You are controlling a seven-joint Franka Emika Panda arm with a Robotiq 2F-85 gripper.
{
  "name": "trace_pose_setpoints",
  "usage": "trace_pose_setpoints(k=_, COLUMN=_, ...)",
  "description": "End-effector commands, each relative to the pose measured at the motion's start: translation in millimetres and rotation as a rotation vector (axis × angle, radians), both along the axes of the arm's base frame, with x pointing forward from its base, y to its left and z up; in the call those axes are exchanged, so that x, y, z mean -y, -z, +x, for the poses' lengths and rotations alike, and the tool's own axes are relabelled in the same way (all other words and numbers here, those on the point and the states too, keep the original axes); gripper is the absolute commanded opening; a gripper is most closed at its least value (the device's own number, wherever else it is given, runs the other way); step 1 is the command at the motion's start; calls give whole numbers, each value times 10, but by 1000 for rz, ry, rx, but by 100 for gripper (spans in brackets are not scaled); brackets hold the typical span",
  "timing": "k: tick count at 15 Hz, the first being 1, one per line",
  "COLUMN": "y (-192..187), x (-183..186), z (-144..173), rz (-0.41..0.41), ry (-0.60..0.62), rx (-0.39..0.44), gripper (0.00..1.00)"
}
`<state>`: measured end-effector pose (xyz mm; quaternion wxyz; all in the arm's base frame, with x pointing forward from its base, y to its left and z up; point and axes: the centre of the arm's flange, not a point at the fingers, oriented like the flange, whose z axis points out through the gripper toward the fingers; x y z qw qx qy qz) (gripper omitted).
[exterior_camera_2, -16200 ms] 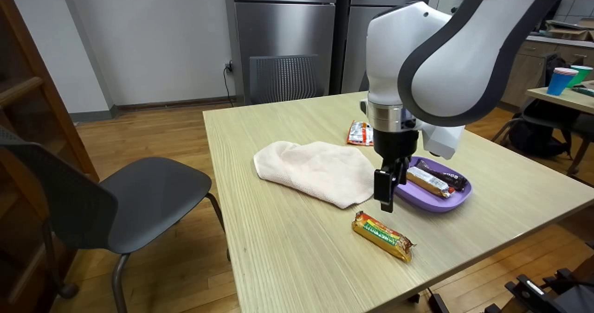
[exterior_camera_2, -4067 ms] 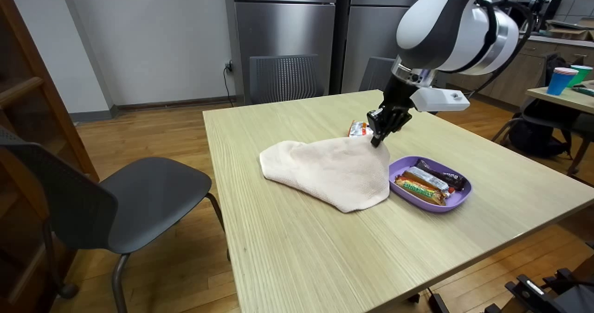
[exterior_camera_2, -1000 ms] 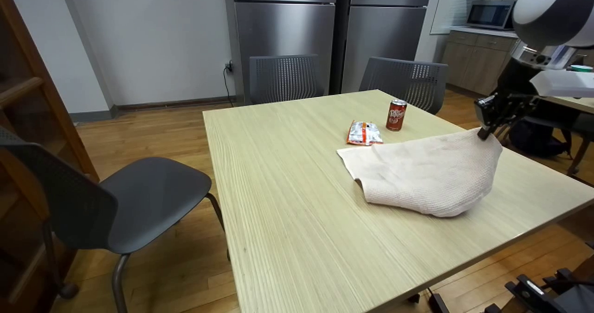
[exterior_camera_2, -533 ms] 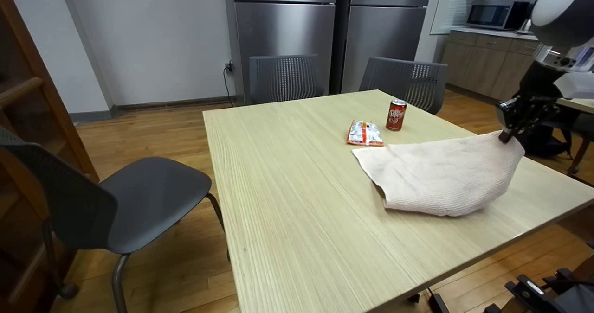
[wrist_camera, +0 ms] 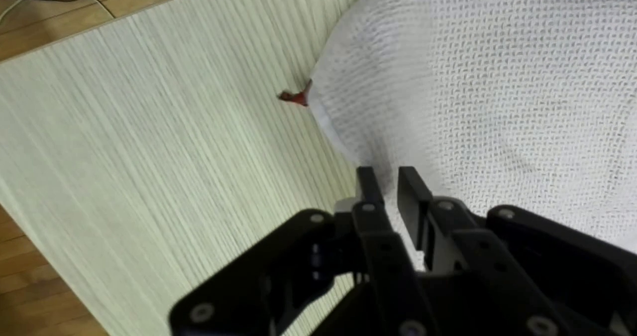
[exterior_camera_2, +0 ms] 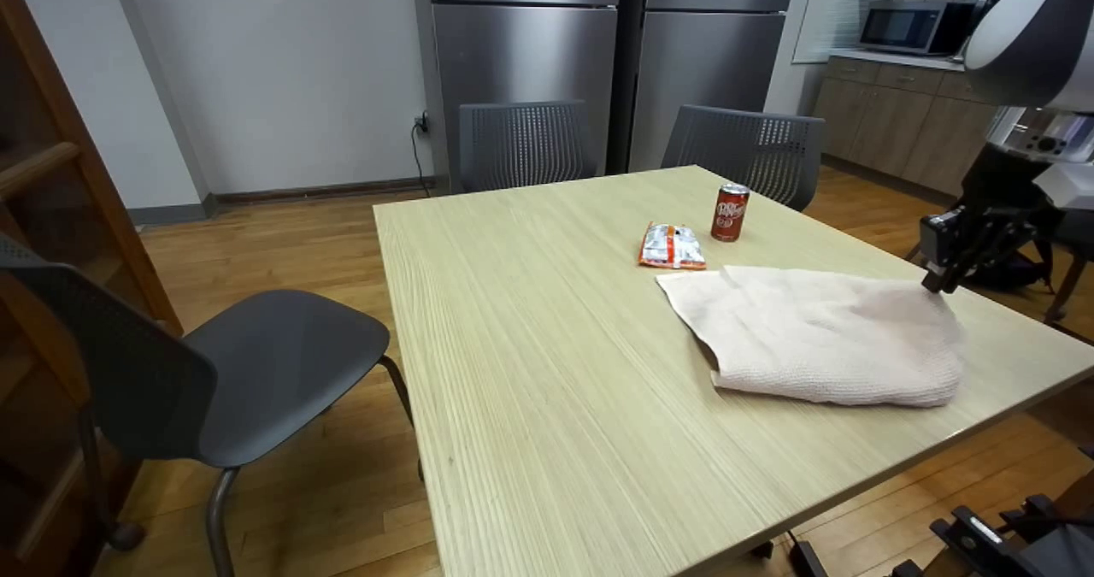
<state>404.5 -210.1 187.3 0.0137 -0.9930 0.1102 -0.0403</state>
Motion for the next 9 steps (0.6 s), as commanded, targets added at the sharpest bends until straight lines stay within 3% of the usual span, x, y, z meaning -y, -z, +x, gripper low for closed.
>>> trace_pose_setpoints(k=1, y=170, x=140, z=101, rz=30, ry=-36, rx=-34, gripper=50)
trace_pose_setpoints(k=7, y=207, x=251, z=104, rz=24, ry=-49, rx=-45, gripper=95)
trace_pose_setpoints(k=9, y=177, x=238, z=76, rz=20, ry=-65, rx=-56, gripper=100)
